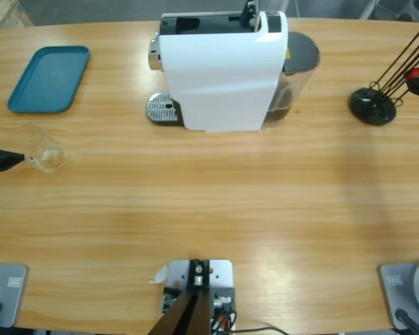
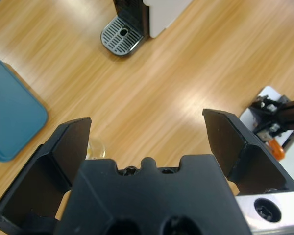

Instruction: Pour coffee

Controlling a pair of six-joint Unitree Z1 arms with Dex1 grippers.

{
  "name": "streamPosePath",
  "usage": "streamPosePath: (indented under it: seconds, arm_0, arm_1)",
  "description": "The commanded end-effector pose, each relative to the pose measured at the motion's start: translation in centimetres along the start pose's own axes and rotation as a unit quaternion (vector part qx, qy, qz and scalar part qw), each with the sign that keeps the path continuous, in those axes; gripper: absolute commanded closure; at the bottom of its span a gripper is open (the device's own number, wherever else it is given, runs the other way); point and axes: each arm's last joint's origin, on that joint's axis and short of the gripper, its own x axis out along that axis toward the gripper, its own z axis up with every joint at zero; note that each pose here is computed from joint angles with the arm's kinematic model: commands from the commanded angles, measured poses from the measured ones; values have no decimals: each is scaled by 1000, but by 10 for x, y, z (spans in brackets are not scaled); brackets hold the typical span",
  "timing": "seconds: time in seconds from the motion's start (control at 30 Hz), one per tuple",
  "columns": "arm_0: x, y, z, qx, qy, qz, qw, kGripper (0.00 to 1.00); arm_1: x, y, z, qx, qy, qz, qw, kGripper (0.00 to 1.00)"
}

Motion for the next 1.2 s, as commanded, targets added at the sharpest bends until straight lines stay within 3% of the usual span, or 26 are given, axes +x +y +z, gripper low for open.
streamPosePath:
  seconds: [0.03,0.83,1.2]
  arm_0:
    - [4,-2,-10,1,12,-12,1000,13]
    - [5,-3,-13,-1,15,-16,1000,13]
    - [8,-3,-11,-1,15,-18,1000,13]
  arm_1:
    - [-9,0,16,-6,-11,6,1000,902]
    - [-44,-7,60,-2,-61,1,998,902]
    - [-73,-1,85,-39,-95,23,994,902]
